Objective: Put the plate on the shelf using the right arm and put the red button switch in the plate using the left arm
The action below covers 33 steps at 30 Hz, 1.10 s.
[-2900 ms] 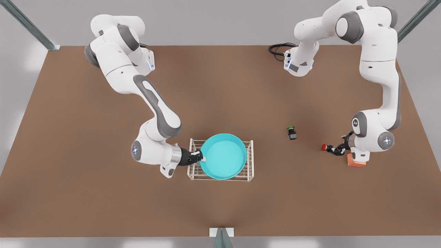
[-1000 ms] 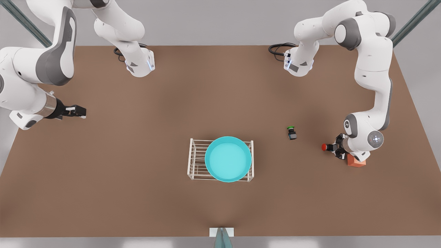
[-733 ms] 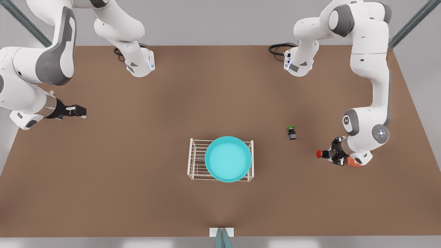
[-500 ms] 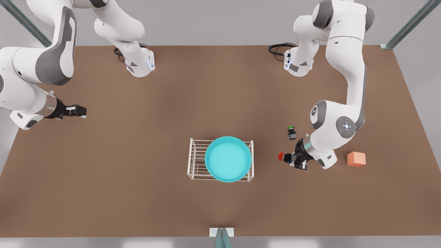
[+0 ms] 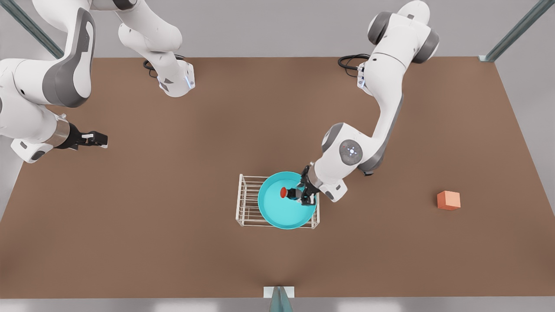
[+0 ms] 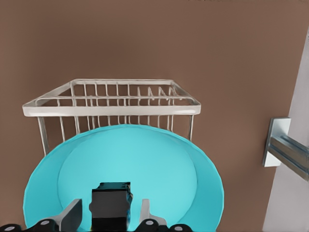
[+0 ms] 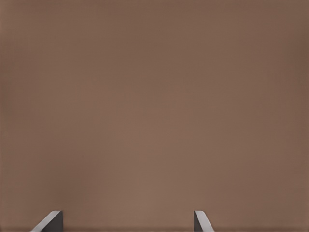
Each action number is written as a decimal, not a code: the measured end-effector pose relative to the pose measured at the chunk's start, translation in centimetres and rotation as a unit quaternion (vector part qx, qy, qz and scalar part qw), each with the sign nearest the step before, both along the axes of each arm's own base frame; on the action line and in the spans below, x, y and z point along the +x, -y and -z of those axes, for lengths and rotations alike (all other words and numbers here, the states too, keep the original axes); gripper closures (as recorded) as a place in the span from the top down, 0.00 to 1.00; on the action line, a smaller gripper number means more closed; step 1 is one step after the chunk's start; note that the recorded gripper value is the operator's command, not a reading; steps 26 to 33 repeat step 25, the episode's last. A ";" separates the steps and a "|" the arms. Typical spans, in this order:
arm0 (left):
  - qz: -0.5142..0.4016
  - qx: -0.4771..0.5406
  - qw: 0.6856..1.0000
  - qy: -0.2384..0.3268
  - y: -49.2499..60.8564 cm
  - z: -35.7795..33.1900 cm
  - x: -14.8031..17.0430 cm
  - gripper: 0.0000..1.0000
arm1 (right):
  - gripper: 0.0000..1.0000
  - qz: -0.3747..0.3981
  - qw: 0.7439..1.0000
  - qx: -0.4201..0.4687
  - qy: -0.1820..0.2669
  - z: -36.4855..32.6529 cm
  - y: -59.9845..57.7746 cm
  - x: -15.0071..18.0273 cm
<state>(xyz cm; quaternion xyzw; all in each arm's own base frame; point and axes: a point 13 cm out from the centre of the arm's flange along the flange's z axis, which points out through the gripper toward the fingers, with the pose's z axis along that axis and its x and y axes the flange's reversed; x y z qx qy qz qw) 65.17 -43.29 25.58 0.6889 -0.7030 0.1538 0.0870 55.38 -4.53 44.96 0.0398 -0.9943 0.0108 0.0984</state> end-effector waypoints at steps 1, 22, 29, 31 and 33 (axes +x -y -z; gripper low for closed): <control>-0.012 -0.002 1.000 0.001 -0.1 -0.1 0.3 1.00 | 1.00 0.000 1.000 0.000 0.000 0.0 0.0 0.0; 0.491 0.159 0.856 -0.027 -25.7 -22.6 -7.6 1.00 | 1.00 0.004 1.000 0.005 -0.003 0.2 0.3 -0.3; 0.542 0.147 0.827 -0.033 -26.0 -22.4 -8.4 1.00 | 1.00 0.003 1.000 0.004 -0.003 0.1 0.3 -0.2; 0.542 0.147 0.827 -0.033 -26.0 -22.4 -8.4 1.00 | 1.00 0.003 1.000 0.004 -0.003 0.1 0.3 -0.2; 0.542 0.147 0.827 -0.033 -26.0 -22.4 -8.4 1.00 | 1.00 0.003 1.000 0.004 -0.003 0.1 0.3 -0.2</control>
